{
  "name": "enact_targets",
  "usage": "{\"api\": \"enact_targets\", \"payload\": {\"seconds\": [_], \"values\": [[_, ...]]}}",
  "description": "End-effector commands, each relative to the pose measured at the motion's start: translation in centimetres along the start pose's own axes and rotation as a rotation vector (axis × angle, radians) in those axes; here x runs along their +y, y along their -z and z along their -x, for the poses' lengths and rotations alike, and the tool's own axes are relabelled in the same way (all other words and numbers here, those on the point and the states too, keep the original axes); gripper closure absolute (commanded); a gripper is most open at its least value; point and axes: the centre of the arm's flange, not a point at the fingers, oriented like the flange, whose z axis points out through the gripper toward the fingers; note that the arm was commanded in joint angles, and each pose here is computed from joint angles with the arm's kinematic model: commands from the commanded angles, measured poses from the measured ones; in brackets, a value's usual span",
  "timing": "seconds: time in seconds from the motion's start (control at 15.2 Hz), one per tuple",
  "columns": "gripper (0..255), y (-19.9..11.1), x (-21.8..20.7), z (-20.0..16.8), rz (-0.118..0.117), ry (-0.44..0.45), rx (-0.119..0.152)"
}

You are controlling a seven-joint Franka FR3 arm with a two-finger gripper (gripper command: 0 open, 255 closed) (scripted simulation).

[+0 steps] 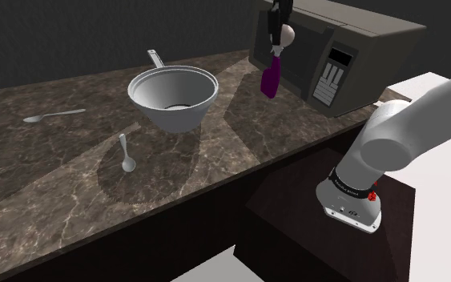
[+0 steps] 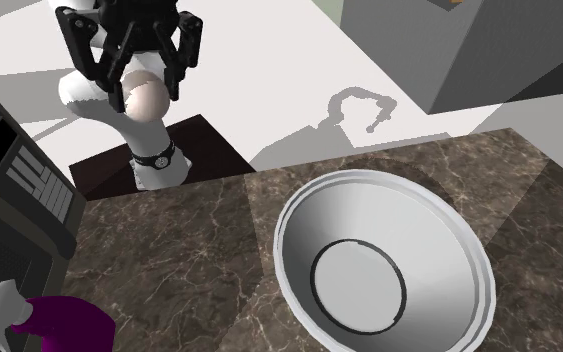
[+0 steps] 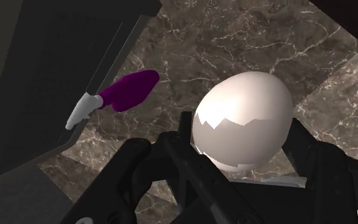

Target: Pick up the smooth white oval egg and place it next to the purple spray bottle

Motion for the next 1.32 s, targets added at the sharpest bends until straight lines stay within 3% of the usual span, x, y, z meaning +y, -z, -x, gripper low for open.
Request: {"api": "enact_targets", "payload": {"seconds": [0.0,0.33,1.25], "values": [[255,-0.8,2.2,0.9,0.000,0.002,0.001],[255,-2.6,8.4,2.5,0.000,0.002,0.001],[255,-9.7,6.5,1.6,0.000,0.002,0.001]]}}
